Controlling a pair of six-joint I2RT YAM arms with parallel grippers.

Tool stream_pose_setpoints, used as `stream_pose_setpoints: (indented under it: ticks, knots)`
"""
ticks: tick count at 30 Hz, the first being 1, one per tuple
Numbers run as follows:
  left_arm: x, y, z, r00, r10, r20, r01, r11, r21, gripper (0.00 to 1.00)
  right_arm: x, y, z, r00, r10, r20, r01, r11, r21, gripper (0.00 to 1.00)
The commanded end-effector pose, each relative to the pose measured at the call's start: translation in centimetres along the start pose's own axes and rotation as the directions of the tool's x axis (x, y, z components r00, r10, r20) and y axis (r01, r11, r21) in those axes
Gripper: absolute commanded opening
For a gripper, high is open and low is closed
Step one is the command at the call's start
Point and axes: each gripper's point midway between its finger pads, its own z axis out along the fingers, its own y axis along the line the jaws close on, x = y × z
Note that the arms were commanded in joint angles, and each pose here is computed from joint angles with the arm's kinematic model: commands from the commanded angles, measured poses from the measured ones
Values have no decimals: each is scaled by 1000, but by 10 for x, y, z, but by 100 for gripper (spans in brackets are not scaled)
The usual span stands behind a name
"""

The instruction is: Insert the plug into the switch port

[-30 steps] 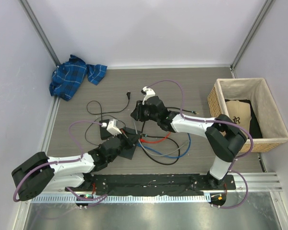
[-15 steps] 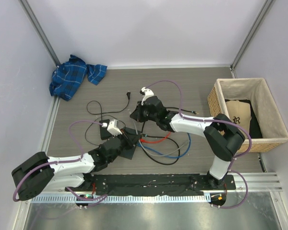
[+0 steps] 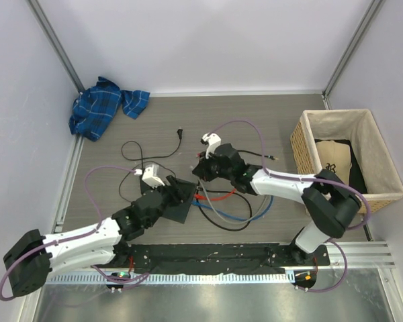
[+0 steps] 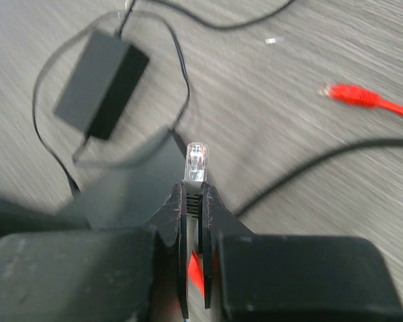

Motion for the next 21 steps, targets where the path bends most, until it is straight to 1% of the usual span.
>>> stream_pose_setpoints:
  ticks: [1,2,3,5,6,7,8,9,10,11,13,15,19,20,21]
  knots:
    - [-30,11,-8,993,94,69,-88,992,-95,66,-11,1,-31,982,-176,70,178,984,-28,1]
    - [-36,16,-8,992,102,78,-92,989,-117,70,-6,-2,-35,974,-217,59,218,976,-24,1]
    - [-36,23,-11,991,117,61,-107,984,-145,72,-6,0,-42,970,-234,65,237,971,-35,1]
    - [-45,28,-11,989,132,58,-120,977,-176,78,8,-4,-49,960,-276,40,278,960,-42,1]
    - [-45,27,-11,990,141,30,-133,975,-177,80,6,-4,-55,957,-286,49,288,957,-41,1]
    - [-43,33,-12,988,155,-1,-152,968,-201,83,15,-7,-58,955,-294,38,296,954,-43,1]
    - [-45,39,-11,988,154,-14,-153,963,-223,85,17,-7,-60,953,-299,36,301,953,-44,1]
    - [-43,41,-12,987,155,-50,-162,959,-231,86,19,-8,-62,951,-308,36,309,950,-43,1]
    - [-39,46,-12,985,156,-74,-170,953,-251,87,23,-3,-66,948,-316,40,318,945,-77,1]
    - [-41,51,-12,987,139,-79,-156,949,-275,87,24,2,-68,944,-327,46,330,938,-104,1]
    - [-35,57,-14,983,127,-129,-161,938,-307,87,28,14,-73,937,-344,66,350,922,-163,1]
    - [-34,63,-16,982,113,-154,-160,926,-342,87,36,26,-75,915,-398,70,403,887,-225,1]
    - [-24,75,-20,968,84,-235,-178,893,-413,86,61,46,-73,880,-473,32,460,834,-304,1]
    - [-17,83,-23,957,81,-278,-202,875,-439,86,72,55,-72,869,-494,14,471,818,-330,1]
    - [-16,80,-22,953,78,-292,-206,874,-440,86,75,58,-70,864,-503,7,475,812,-338,1]
